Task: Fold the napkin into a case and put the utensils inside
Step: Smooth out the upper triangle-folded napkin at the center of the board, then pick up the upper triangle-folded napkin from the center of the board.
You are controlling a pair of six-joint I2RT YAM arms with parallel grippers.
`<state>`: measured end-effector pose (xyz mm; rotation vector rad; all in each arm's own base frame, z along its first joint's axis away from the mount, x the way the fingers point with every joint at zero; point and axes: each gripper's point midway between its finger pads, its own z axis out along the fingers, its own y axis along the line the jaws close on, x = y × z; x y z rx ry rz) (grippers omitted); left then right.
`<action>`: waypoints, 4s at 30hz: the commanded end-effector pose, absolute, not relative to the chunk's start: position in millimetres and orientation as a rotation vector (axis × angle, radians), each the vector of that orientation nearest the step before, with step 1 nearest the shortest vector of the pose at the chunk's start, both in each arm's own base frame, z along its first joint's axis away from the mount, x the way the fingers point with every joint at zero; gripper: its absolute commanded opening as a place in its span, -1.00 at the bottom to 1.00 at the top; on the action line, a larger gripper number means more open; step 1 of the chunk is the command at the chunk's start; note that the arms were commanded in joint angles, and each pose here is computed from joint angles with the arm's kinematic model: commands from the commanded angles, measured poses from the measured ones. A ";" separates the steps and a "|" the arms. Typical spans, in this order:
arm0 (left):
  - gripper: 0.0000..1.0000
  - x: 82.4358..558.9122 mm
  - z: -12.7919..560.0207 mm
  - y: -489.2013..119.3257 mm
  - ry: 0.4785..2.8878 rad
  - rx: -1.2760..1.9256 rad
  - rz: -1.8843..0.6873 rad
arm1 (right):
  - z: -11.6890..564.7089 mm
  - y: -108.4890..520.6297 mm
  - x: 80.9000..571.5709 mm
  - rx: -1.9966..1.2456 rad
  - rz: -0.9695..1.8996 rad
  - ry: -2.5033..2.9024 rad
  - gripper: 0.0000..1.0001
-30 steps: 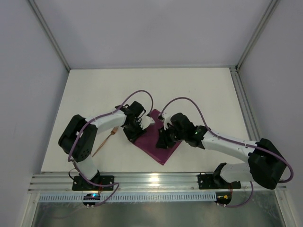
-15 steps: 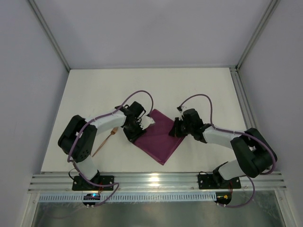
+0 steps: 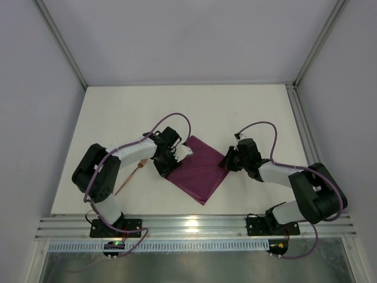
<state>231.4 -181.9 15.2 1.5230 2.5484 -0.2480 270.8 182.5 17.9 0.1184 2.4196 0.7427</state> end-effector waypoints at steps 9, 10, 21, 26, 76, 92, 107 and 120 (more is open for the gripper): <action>-0.24 231.3 0.2 -168.3 2.545 1.566 -0.166 | 14.3 122.3 273.5 0.392 0.520 2.375 -0.94; -0.25 230.7 0.2 -168.4 2.544 1.568 -0.167 | 15.8 120.3 274.6 0.399 0.511 2.370 -0.94; -0.22 239.1 22.9 -181.4 2.458 1.531 -0.221 | 40.7 110.2 283.6 0.407 0.481 2.332 -0.94; -0.17 247.8 52.4 -193.9 2.383 1.505 -0.262 | 91.3 109.0 297.4 0.307 0.426 2.244 -0.94; -0.73 256.5 41.9 -256.1 2.363 1.577 -0.258 | 22.9 194.9 273.1 0.183 0.706 2.454 -0.94; -0.74 245.1 18.3 -191.8 2.446 1.556 -0.123 | 16.8 165.8 280.5 0.214 0.608 2.476 -0.94; -0.51 249.8 57.3 -208.3 2.375 1.483 -0.260 | 76.6 141.3 286.2 0.142 0.471 2.428 -0.54; 0.07 180.7 97.7 -287.3 1.836 1.881 -0.320 | 46.6 128.4 297.8 0.152 0.453 2.503 -0.12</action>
